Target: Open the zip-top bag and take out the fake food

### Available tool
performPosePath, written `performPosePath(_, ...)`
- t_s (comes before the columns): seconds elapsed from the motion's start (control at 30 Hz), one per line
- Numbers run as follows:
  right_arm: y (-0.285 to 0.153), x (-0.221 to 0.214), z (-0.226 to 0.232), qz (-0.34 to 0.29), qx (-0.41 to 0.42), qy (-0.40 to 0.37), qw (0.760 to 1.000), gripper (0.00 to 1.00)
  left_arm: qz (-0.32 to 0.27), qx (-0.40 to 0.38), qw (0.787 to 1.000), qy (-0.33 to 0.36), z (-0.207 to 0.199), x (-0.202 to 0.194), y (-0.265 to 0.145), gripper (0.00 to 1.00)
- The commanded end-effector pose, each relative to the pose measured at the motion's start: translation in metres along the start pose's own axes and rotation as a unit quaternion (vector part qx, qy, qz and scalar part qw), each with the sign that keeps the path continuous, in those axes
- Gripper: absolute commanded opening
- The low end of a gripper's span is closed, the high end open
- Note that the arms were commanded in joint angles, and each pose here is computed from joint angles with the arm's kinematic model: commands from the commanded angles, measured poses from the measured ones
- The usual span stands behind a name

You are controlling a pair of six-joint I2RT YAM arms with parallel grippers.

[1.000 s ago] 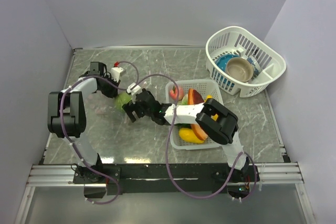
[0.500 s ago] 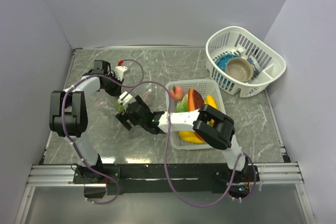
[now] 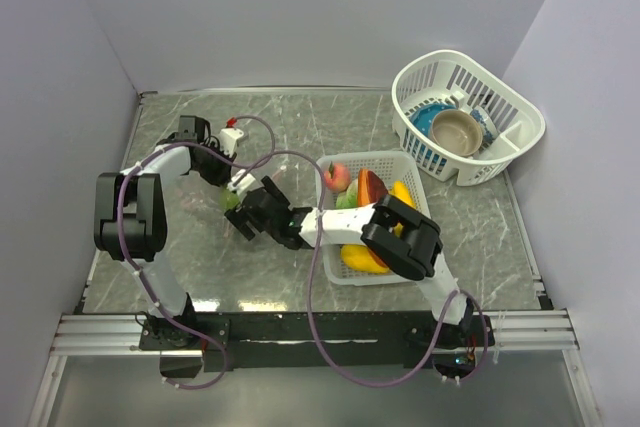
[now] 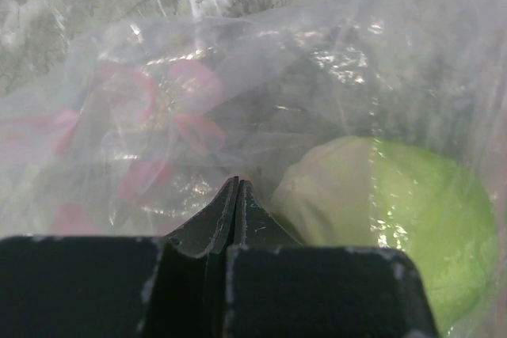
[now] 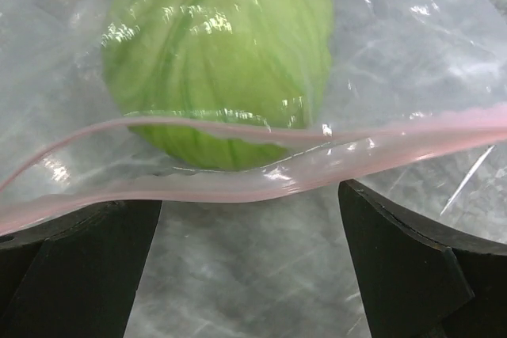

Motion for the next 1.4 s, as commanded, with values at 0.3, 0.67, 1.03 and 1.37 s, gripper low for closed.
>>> performPosePath(0.3,-0.069,0.001,0.001,-0.004,0.059,0.026,0.998,1.0,0.01,-0.015,1.0,0.004,-0.006,-0.008,0.005,0.02)
performPosePath(0.67,-0.055,0.028,0.0,-0.028,0.063,0.015,0.997,1.0,0.011,-0.012,1.0,0.005,-0.006,-0.009,0.003,0.02)
performPosePath(1.03,-0.045,0.052,-0.011,-0.045,0.082,0.019,0.995,0.99,0.022,-0.021,1.0,0.0,-0.011,-0.02,0.012,0.02)
performPosePath(1.37,-0.056,0.065,-0.009,-0.061,0.095,0.021,0.993,0.98,0.024,-0.018,1.0,0.003,-0.011,-0.021,0.011,0.02)
Point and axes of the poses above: each gripper's point midway between its finger pads, its own y axis out along the fingers, its own z axis along the line the jaws close on, x = y × z, the point moved 3 cm from there along -y, back along the fingers, and after that the axes turned 13 degrees about y, right-handed, at the moved point
